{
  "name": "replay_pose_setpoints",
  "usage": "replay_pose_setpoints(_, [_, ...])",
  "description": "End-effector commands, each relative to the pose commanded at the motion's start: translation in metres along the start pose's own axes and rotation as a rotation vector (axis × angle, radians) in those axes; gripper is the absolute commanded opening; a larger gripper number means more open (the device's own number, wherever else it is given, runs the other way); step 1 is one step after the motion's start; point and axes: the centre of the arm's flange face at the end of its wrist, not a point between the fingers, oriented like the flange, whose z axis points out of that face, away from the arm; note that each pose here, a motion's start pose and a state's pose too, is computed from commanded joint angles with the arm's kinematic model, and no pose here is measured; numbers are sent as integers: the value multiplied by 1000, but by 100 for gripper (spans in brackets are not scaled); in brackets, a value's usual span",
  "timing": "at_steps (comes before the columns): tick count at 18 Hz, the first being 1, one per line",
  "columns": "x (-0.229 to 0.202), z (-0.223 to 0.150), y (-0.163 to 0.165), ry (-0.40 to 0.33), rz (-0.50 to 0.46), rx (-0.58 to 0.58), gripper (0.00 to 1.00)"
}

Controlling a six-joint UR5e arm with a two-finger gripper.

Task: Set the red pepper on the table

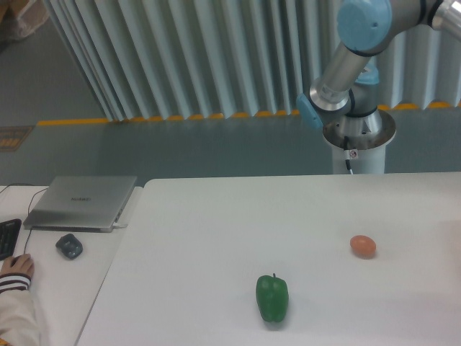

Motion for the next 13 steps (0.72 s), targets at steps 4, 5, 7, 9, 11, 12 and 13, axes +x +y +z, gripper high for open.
replay_pose_setpoints(4, [31, -15, -50, 64, 58, 4, 30])
replay_pose_setpoints(5, [38, -14, -62, 74, 70, 5, 30])
replay_pose_setpoints(7, [51, -7, -79, 114, 82, 4, 31])
replay_pose_setpoints(9, [63, -5, -97, 130, 73, 17, 32])
replay_pose_setpoints(11, [74, -1, -119, 133, 63, 18, 33])
replay_pose_setpoints(12, [80, 1, -131, 132, 65, 8, 32])
replay_pose_setpoints(13, [82, 4, -136, 130, 55, -8, 32])
